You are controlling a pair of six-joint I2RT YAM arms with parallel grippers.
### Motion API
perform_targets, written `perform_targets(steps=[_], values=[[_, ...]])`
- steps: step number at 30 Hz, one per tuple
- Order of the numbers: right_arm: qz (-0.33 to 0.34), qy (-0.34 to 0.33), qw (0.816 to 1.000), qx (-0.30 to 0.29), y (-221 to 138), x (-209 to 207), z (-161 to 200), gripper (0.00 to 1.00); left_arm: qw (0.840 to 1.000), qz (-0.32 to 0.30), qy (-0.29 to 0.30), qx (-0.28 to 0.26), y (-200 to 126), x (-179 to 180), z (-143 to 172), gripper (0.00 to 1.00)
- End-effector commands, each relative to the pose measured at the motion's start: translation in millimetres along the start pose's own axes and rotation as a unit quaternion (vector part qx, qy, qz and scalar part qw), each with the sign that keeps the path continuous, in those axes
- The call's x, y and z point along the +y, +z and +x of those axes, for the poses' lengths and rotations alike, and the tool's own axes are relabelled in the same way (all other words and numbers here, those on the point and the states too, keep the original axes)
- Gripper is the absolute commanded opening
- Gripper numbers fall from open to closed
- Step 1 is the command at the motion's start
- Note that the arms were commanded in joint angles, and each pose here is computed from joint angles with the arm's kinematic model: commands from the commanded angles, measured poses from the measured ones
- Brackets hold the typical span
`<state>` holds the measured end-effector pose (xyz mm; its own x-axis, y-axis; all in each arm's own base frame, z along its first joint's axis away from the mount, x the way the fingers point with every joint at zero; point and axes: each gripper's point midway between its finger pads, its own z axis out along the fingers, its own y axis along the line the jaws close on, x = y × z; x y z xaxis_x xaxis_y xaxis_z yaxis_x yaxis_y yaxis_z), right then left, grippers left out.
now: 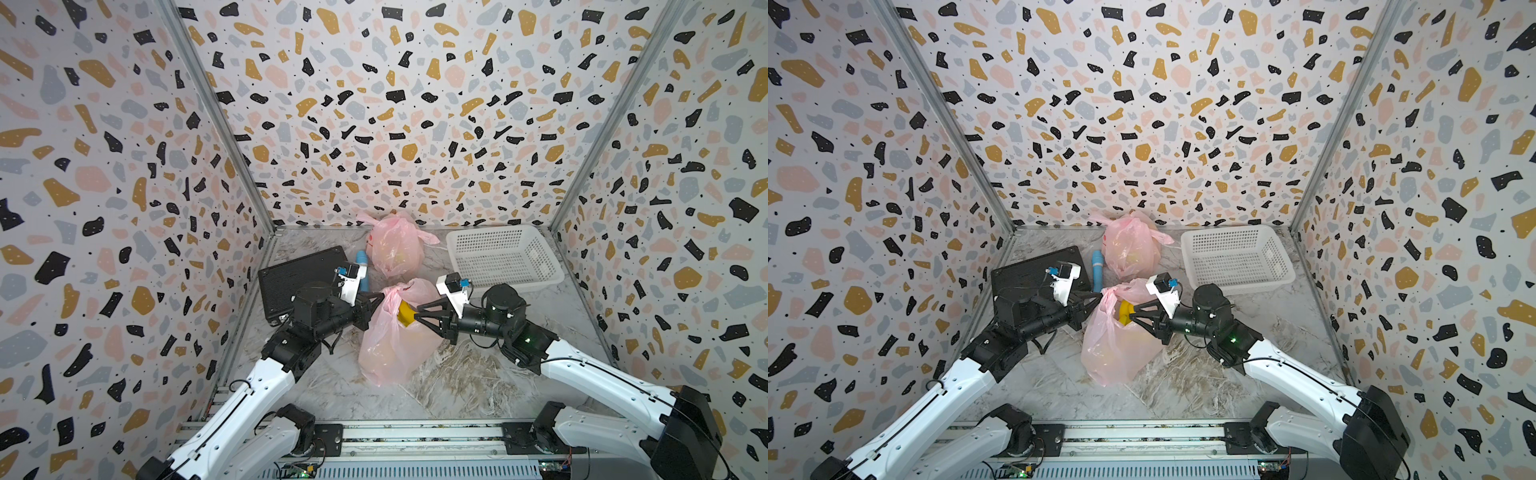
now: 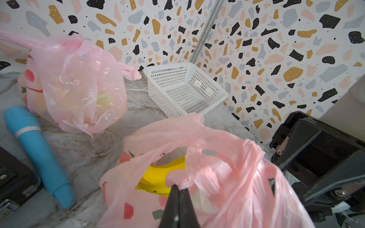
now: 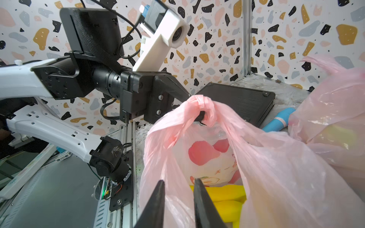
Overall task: Place the banana into a plastic bag & tie a knot
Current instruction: Tie the plastic bag at the center of the board.
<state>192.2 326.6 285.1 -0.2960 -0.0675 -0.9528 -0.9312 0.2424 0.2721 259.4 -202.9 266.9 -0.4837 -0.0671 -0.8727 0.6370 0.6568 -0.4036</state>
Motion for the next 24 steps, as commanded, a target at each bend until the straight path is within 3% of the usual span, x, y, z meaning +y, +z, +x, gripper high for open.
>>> perform_targets(steps=[1,24], values=[[0.0,0.004,1.0,0.003,3.8,1.9,-0.3,0.27,1.0,0.019,0.006,-0.016,0.8,-8.1,-5.5,0.0],[-0.013,-0.015,1.0,0.014,37.5,15.6,-12.5,0.32,1.0,0.022,0.009,-0.013,1.2,-9.9,-2.9,0.0]])
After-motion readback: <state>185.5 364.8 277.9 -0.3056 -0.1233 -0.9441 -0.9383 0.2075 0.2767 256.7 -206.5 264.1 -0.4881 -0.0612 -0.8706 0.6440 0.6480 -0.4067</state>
